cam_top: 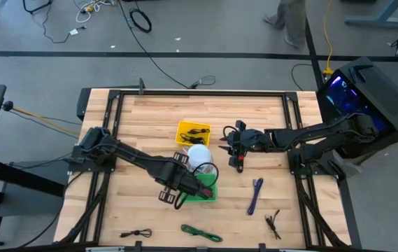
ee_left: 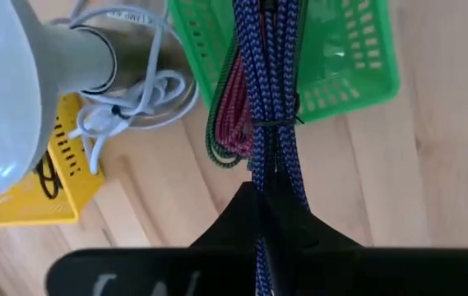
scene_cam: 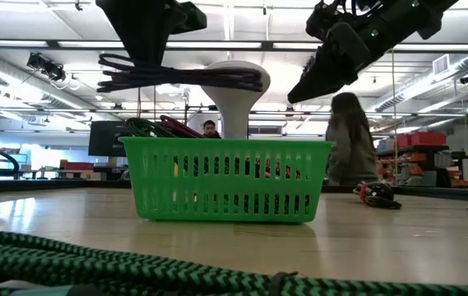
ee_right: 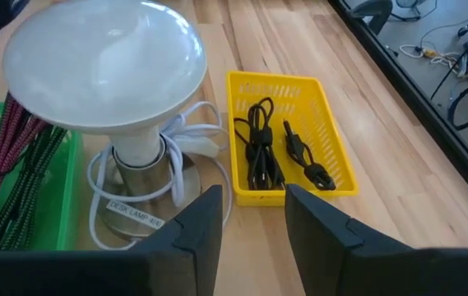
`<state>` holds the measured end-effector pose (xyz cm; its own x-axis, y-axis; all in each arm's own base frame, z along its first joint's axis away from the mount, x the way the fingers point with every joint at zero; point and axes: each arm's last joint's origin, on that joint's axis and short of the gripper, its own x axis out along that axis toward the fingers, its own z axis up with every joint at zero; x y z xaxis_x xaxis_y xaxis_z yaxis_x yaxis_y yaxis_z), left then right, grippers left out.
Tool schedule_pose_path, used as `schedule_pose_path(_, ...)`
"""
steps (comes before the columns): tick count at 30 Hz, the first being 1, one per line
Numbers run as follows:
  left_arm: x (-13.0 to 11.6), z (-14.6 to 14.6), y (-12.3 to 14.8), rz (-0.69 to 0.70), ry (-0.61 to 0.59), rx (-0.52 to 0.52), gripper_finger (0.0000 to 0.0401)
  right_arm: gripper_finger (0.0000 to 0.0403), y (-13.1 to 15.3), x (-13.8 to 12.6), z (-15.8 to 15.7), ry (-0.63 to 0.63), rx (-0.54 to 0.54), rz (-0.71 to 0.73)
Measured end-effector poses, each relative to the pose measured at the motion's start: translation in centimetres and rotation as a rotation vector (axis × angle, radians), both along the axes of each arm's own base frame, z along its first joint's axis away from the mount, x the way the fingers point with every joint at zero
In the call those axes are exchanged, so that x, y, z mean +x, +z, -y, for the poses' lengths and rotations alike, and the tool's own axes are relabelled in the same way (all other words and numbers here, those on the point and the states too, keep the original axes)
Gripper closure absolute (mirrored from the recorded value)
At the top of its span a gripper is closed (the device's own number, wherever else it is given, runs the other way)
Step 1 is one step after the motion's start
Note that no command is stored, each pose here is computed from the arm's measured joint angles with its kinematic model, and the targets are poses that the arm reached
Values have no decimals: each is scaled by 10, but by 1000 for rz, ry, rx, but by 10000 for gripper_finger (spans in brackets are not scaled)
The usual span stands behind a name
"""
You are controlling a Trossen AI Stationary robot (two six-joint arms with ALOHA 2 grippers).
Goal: Pick & Place USB Port
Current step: Put the left violet and black USB cable into the green bin
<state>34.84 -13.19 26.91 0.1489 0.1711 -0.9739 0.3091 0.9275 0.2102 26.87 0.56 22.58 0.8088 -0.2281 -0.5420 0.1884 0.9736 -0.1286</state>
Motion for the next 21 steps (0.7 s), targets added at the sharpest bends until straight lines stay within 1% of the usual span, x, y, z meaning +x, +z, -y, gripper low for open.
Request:
schedule_pose_path(5, 3, -3, 1, 19, -27, 26, 397, 268, 0, 0, 0, -6, 6, 2)
schedule_pose_path(8, 13, -6, 5, 31, -18, 31, 397, 268, 0, 0, 0, -8, 9, 4)
schedule_pose_path(13, 35, -11, 4, -51, 5, 71, 397, 268, 0, 0, 0, -11, 14, 6)
schedule_pose_path(17, 50, -9, -4, -131, -1, 104, 397, 268, 0, 0, 0, -11, 14, 6)
schedule_pose_path(19, 60, -6, -9, -124, -4, 92, 397, 268, 0, 0, 0, -9, 11, 4)
schedule_pose_path(21, 66, -2, -12, -134, -33, 66, 397, 268, 0, 0, 0, -7, 8, 3)
